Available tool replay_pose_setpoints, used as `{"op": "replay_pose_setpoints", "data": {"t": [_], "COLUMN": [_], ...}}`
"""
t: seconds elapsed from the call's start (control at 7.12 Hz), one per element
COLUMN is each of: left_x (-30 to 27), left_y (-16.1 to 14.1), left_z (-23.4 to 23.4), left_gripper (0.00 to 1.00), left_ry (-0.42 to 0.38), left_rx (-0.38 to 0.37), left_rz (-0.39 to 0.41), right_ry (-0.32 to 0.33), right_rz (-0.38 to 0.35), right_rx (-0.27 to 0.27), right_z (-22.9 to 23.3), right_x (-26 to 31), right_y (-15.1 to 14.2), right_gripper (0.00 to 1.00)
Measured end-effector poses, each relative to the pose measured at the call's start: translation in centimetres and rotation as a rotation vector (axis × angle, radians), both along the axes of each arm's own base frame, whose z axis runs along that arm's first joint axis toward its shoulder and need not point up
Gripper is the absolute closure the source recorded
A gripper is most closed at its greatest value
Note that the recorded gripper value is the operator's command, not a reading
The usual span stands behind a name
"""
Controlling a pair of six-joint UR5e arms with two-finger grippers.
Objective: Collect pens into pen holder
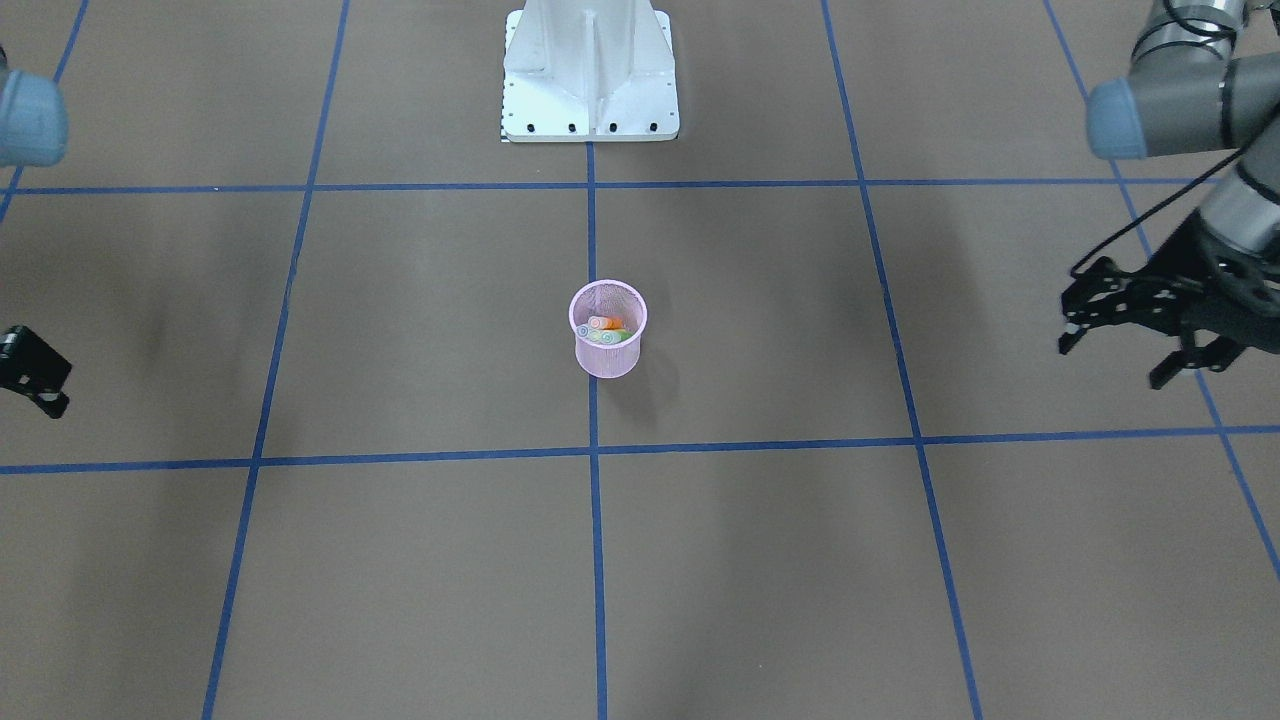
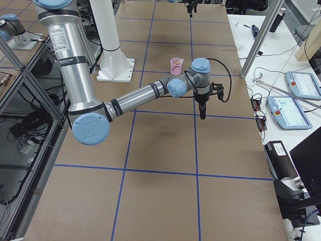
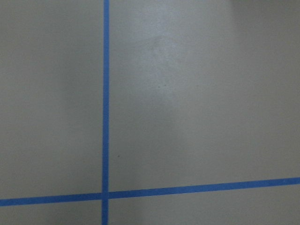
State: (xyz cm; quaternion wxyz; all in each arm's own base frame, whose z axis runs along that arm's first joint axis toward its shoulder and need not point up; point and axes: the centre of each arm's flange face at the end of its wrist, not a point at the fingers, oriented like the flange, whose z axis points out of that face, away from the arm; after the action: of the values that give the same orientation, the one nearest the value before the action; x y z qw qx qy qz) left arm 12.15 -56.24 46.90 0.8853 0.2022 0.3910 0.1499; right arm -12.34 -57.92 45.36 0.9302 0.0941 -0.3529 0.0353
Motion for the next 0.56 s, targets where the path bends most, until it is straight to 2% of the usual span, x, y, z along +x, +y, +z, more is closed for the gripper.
{"op": "replay_pose_setpoints", "data": {"t": [0.28, 0.42, 0.56], "left_x": [-8.0, -10.5, -12.7], "left_y": [0.5, 1.1, 2.0], "left_z": [5.6, 7.1, 8.5], "left_gripper": [0.01, 0.0, 0.0], "left_ry": [-0.066, -0.069, -0.063], "left_rx": [-0.145, -0.234, -0.323], "left_rz": [0.013, -0.001, -0.023], "right_ry": [-0.007, -0.019, -0.048], "right_rz": [-0.075, -0.1, -0.116], "right_rx": [0.015, 0.006, -0.029], "right_z": [5.1, 7.9, 11.6], "right_x": [6.5, 9.3, 12.2], "right_y": [-0.6, -0.4, 0.3], "right_gripper": [0.0, 0.0, 0.0]}}
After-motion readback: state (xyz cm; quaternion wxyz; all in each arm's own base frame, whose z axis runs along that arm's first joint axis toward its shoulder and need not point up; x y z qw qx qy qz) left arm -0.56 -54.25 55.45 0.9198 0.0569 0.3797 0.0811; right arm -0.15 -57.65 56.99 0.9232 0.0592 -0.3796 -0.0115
